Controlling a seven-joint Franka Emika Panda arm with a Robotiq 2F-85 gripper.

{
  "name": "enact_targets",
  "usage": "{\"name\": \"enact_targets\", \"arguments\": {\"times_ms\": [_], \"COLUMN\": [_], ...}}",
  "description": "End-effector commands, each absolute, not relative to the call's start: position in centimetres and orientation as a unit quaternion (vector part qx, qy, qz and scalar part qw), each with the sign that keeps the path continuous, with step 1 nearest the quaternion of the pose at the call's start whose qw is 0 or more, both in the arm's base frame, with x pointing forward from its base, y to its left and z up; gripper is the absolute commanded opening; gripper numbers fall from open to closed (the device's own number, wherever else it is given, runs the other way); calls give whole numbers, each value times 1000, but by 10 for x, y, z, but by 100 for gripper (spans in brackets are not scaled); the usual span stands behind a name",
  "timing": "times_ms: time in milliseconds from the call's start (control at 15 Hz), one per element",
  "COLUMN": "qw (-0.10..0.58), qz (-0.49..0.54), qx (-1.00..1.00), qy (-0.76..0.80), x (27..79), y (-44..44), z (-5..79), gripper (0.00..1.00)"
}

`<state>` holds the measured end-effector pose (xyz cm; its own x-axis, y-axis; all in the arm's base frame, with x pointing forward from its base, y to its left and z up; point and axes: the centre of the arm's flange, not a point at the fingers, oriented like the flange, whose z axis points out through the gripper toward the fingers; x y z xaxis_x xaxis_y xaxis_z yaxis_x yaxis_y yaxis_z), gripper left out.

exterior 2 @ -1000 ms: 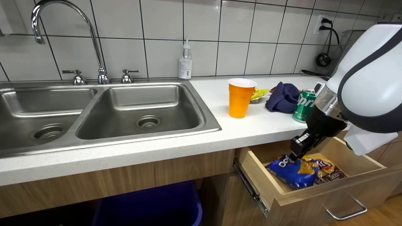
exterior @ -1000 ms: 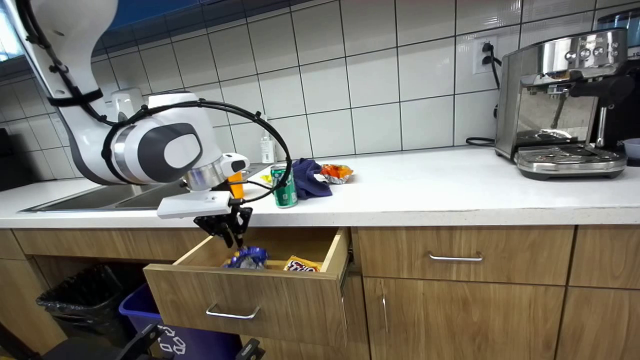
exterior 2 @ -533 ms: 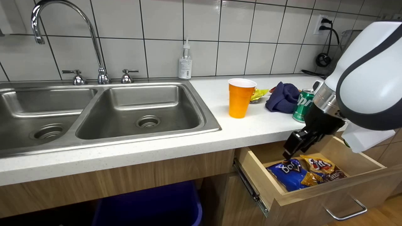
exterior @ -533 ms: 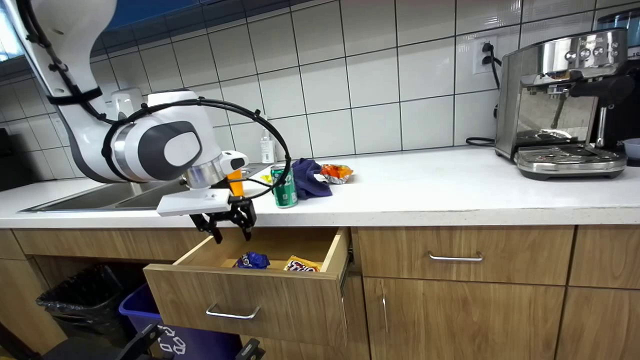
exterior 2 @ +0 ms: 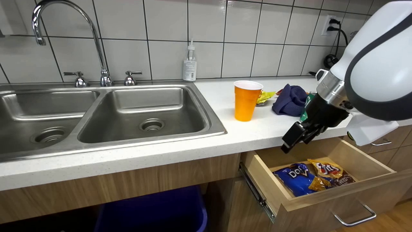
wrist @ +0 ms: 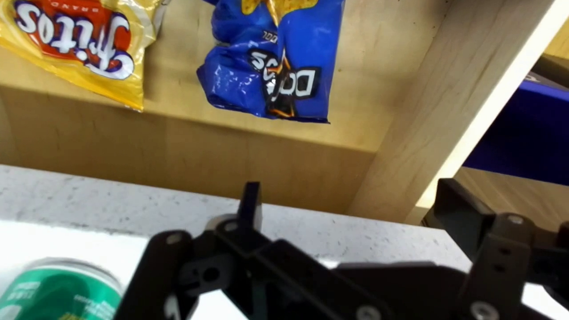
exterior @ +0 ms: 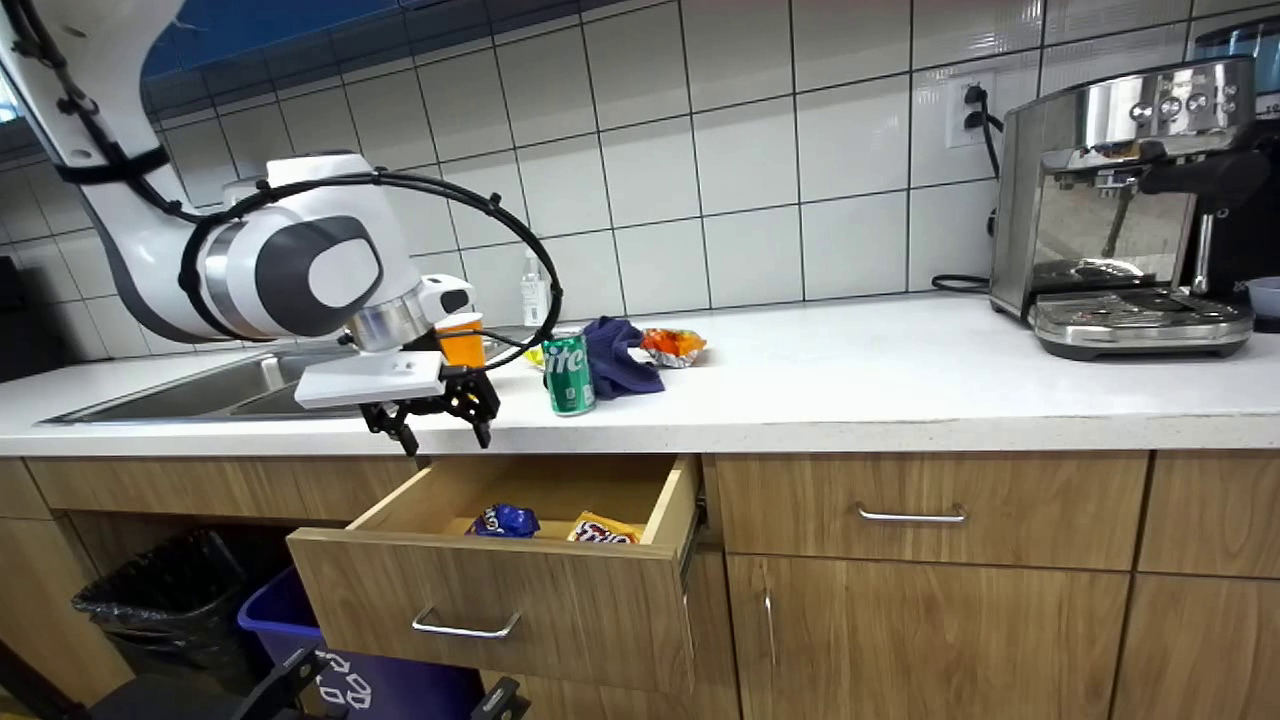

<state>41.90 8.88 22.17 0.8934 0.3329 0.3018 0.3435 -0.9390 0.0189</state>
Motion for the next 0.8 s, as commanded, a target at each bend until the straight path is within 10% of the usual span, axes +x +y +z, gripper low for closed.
{"name": "enact_targets", "arguments": {"times_ms": [0,733], "qw": [30,21], "qz": [-159,-186], "qx": [-971,-972], "qy": [-178,-143], "x": [412,418], "y": [82,65], "z": [251,302], "gripper": [100,100]}}
